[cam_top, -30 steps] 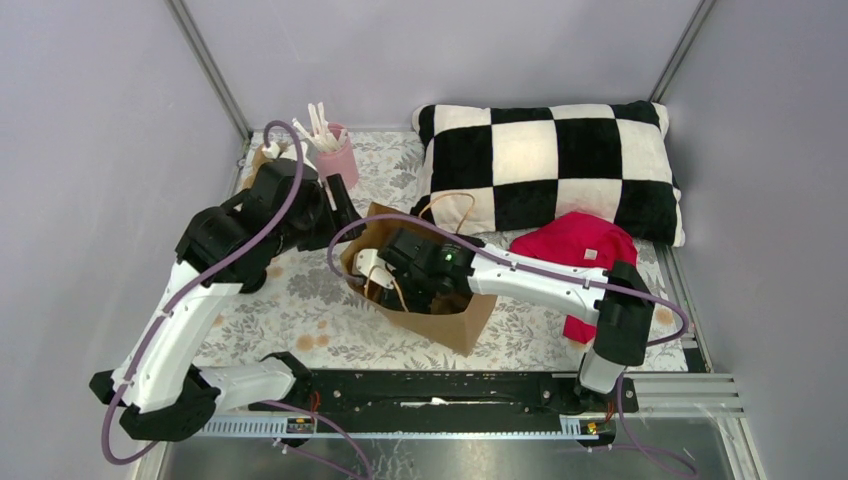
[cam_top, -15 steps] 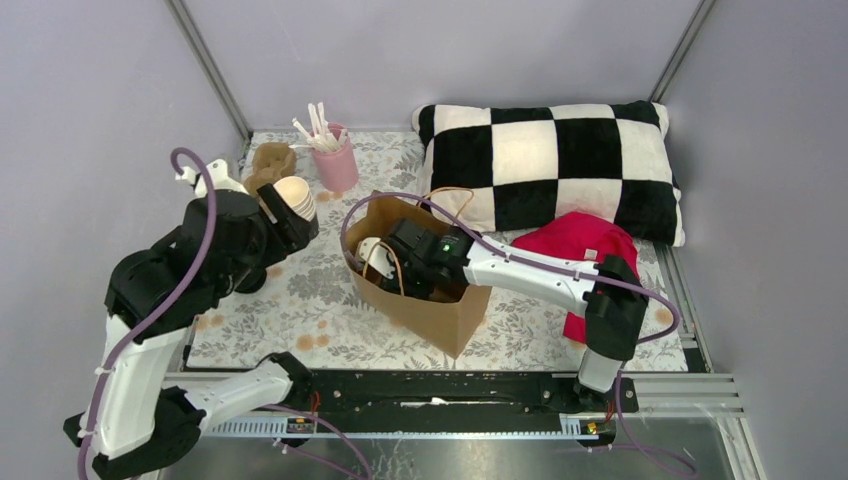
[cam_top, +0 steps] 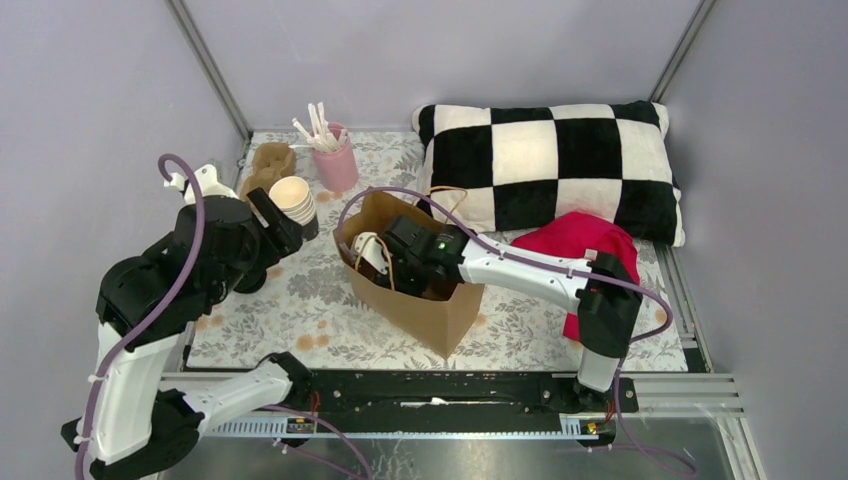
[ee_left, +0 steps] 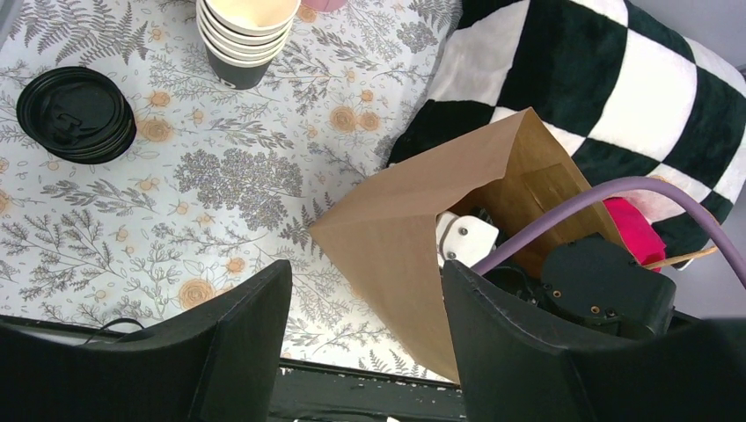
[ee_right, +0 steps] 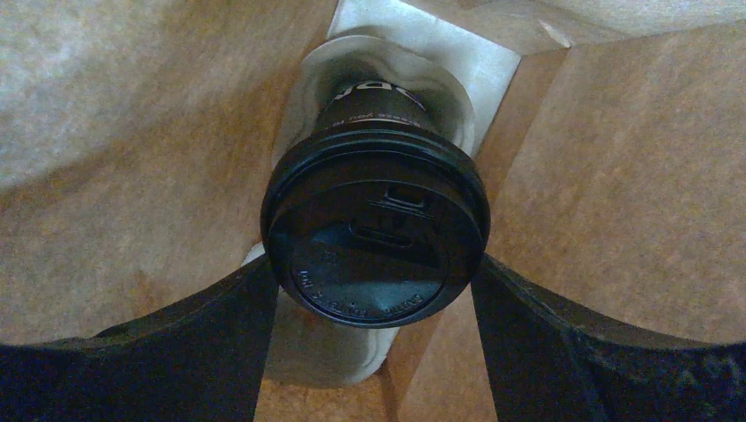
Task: Pack the takeout coffee
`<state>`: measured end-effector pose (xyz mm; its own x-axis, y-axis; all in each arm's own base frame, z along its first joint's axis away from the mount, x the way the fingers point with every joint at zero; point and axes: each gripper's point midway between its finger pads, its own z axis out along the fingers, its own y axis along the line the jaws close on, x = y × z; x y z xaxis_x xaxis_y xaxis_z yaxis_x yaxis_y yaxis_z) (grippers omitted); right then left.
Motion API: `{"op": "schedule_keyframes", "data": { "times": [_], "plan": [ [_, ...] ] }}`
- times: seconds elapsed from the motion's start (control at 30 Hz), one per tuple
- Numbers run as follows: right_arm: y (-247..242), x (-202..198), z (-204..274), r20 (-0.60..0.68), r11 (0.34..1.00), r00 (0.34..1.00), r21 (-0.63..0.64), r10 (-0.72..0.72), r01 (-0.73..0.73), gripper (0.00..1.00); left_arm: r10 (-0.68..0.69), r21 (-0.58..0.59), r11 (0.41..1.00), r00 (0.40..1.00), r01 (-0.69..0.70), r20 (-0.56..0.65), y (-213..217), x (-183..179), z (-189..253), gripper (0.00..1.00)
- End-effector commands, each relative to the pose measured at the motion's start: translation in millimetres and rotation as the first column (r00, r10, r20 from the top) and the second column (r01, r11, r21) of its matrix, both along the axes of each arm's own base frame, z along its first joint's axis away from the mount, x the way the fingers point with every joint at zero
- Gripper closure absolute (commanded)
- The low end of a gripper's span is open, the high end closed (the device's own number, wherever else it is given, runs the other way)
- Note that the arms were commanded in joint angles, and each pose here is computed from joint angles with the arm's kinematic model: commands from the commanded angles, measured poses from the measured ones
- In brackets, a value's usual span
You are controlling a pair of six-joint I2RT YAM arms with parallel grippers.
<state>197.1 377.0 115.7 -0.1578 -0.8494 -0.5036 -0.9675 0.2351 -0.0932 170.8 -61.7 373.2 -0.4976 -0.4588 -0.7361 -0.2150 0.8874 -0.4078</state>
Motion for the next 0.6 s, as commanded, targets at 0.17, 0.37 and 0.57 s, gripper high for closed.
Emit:
{"op": "schedule_keyframes", "data": {
  "times": [0.17, 0.37, 0.57],
  "plan": [
    [-39, -41, -97, -0.265, 0.958, 0.961, -0.285, -0.074, -0.005, 0.27, 0.029, -0.039, 0.999, 0.999, -0.027, 0.045, 10, -9, 9, 0.33],
    [-40, -41, -108, -0.286, 0.95, 0.954, -0.312, -0.094, 0.0, 0.26, 0.031, -0.059, 0.998, 0.998, -0.028, 0.058, 14, -14, 11, 0.34],
    [-39, -38, -111, -0.286, 0.946, 0.953, -0.325, -0.102, 0.003, 0.26, 0.022, -0.046, 0.999, 0.998, -0.019, 0.053, 13, -13, 10, 0.34]
  ]
}}
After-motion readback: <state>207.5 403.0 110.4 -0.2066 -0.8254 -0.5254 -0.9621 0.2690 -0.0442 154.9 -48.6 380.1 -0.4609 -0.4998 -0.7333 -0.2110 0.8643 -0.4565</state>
